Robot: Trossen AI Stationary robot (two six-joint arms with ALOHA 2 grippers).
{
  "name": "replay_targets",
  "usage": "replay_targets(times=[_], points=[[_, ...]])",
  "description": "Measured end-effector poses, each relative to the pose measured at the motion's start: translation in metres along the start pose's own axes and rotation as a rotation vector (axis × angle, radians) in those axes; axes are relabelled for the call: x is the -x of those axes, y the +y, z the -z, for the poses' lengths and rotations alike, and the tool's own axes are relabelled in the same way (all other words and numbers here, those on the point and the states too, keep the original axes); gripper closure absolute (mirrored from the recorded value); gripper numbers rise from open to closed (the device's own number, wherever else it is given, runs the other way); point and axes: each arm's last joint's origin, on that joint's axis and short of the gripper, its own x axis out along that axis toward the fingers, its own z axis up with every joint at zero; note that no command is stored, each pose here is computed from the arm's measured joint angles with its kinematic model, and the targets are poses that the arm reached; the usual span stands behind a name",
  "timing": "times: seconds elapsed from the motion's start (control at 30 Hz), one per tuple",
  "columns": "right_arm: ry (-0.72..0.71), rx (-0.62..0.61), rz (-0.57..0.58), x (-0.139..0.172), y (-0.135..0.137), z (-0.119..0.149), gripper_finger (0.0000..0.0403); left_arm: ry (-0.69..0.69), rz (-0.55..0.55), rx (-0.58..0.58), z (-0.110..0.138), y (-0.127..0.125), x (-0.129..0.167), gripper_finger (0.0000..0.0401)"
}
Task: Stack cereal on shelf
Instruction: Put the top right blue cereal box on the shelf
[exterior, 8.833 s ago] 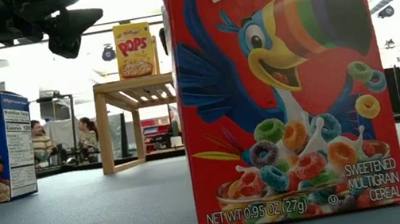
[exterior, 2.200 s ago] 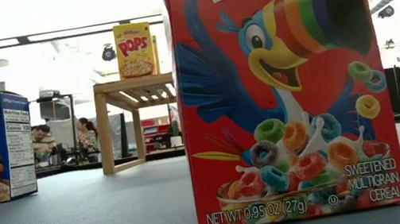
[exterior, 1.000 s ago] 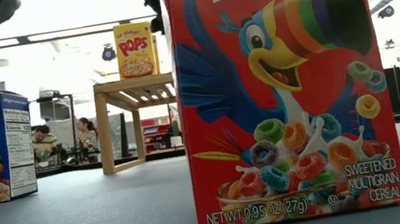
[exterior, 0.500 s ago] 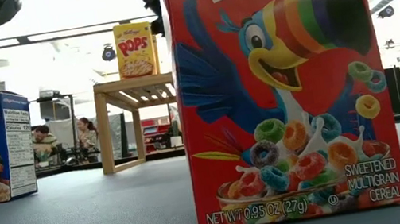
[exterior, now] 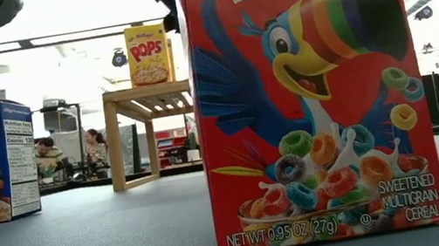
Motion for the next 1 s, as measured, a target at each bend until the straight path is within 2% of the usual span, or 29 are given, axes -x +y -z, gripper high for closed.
replay_targets(times=[0.27, 0.63, 0.77, 1.0], points=[[-0.001, 0.007, 0.007, 0.0, 0.0, 0.0, 0.0038, -0.033, -0.068, 0.047, -0.002, 0.002, 0.011, 0.01], [-0.001, -0.002, 0.008, 0.0, 0.0, 0.0, 0.0038, 0.024, -0.099, 0.08, 0.003, 0.002, -0.017, 0.01], [0.0, -0.001, 0.008, 0.0, 0.0, 0.0, 0.0038, 0.056, -0.166, 0.082, 0.007, 0.003, -0.03, 0.01], [0.005, 0.002, 0.009, 0.0, 0.0, 0.001, 0.0038, 0.069, -0.166, 0.063, 0.008, 0.002, -0.036, 0.0112]])
